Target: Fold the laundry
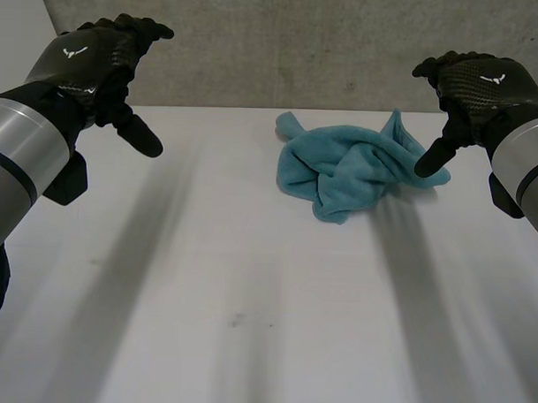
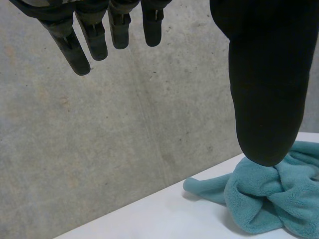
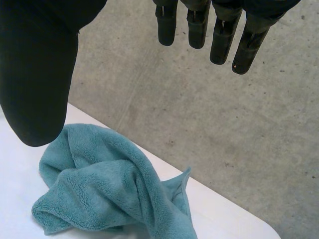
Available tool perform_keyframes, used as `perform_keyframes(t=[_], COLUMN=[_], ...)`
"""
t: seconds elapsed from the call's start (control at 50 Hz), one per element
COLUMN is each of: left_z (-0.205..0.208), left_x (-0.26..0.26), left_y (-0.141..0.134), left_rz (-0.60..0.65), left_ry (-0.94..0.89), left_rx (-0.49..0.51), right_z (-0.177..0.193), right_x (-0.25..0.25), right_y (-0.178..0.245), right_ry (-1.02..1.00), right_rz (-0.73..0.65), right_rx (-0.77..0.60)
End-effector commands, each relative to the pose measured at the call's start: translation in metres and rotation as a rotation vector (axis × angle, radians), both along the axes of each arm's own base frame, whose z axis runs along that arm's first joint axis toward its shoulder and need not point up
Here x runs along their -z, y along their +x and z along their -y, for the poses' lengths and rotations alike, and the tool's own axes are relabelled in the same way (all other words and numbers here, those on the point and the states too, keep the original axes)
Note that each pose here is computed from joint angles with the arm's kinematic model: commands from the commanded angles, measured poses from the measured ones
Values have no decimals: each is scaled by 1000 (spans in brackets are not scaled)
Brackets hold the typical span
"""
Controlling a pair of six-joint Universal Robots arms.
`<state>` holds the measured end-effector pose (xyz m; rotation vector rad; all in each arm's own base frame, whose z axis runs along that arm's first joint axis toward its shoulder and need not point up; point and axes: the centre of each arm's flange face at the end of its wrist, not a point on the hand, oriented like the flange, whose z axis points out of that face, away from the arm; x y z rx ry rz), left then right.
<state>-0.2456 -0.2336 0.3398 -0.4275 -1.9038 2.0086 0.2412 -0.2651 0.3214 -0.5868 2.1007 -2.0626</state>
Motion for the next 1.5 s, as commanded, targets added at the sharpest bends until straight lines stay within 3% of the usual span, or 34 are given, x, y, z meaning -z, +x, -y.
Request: perform_keyframes(t=[0.02, 0.18, 0.34, 0.4, 0.5, 0.66, 0.8, 0.84, 0.94, 1.06, 1.12, 1.16, 1.28, 1.38, 1.5], left_z=[1, 13, 16, 17, 21, 24, 26, 26, 25, 25, 25, 28, 29, 28, 26], left_x=[3, 12, 17, 22, 30, 42, 45, 45, 42, 39, 37, 32, 29, 32, 40], left_y=[-1, -5, -7, -8, -10, -13, -15, -15, -15, -14, -14, -11, -10, -10, -13], left_rz=[4, 1, 6, 13, 23, 39, 40, 40, 37, 32, 30, 22, 20, 23, 32], left_ry=[9, -8, 1, 13, 35, 66, 63, 63, 56, 46, 40, 27, 16, 25, 49], left_rx=[2, -4, -4, -3, -3, 2, 3, 3, 5, 5, 3, -9, -12, -12, -1], right_z=[6, 37, 107, 118, 160, 183, 186, 182, 143, 110, 83, 42, -8, -57, -84], right_x=[9, 40, 98, 110, 167, 200, 173, 150, 33, -8, -22, -39, -15, 38, 51], right_y=[1, 16, 46, 51, 61, 68, 68, 69, 63, 59, 57, 60, 71, 76, 78], right_ry=[16, 36, -17, -18, -11, -27, -69, -98, -228, -266, -241, -224, -74, 178, 246], right_rz=[-14, -29, -9, -11, -11, -17, 16, 33, 140, 148, 141, 133, 86, -8, -125], right_rx=[1, -26, -39, -40, -17, -15, -10, -17, -68, -133, -165, -224, -358, -523, -652])
